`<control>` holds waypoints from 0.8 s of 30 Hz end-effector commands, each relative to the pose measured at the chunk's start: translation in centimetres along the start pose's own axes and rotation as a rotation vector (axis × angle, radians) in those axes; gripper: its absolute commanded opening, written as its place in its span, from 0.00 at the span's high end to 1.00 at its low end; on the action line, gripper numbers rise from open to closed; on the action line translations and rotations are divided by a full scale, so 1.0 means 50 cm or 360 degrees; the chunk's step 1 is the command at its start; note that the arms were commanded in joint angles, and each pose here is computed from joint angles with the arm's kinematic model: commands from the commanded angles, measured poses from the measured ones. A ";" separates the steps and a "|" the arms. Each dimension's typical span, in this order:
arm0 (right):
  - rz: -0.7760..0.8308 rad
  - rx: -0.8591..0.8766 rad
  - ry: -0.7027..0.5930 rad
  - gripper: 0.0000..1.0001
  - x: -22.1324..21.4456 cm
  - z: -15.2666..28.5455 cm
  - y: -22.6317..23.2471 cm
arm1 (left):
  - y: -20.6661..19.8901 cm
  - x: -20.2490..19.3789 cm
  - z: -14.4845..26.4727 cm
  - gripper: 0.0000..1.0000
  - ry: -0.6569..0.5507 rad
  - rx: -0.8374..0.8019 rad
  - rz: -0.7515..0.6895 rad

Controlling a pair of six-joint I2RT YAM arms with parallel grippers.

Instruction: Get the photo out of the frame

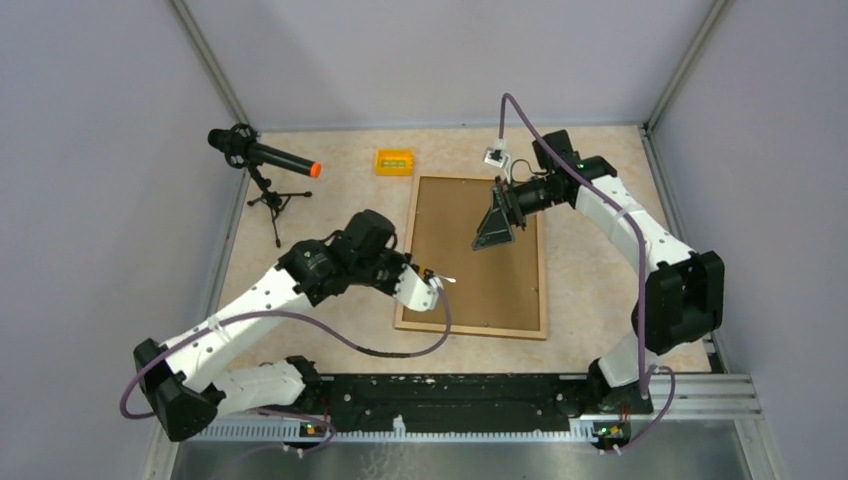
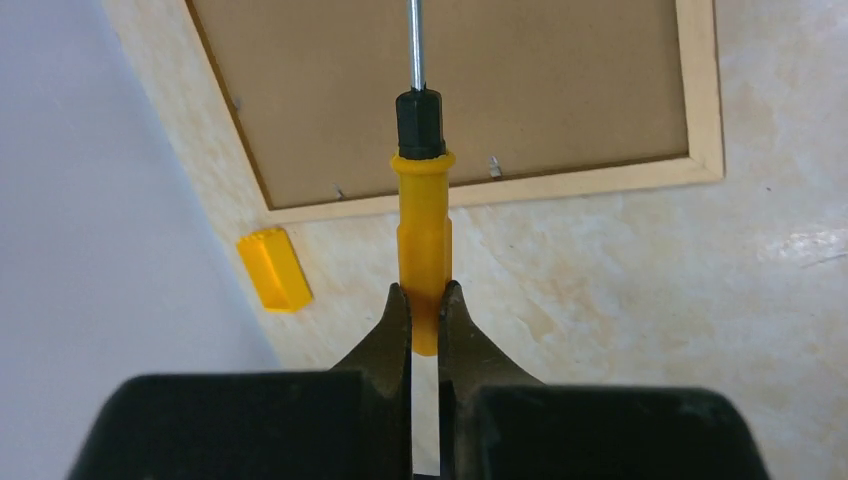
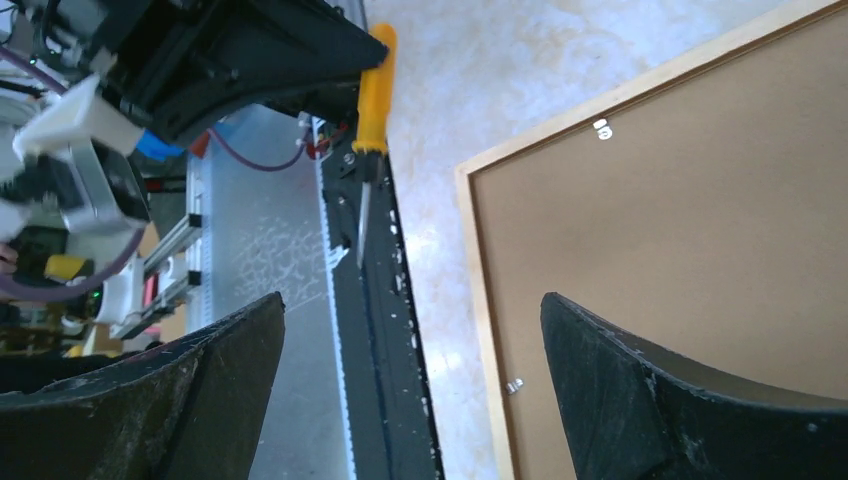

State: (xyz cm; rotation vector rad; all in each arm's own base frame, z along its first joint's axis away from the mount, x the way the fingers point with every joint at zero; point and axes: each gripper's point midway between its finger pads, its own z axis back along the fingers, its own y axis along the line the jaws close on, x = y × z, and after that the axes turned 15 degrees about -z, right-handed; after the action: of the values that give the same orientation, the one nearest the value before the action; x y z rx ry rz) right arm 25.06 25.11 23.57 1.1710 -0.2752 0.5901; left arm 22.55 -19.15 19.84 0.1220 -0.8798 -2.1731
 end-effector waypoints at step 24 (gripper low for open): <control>-0.0136 0.0366 0.0195 0.95 -0.072 -0.098 0.051 | 0.213 0.095 0.015 0.96 0.0207 0.0509 -0.0222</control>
State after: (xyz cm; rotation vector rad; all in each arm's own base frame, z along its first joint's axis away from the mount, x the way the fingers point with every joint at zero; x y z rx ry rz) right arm 20.52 28.82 21.25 1.3190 -0.0445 0.5776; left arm 26.18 -26.23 25.24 0.5377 -1.0475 -2.1656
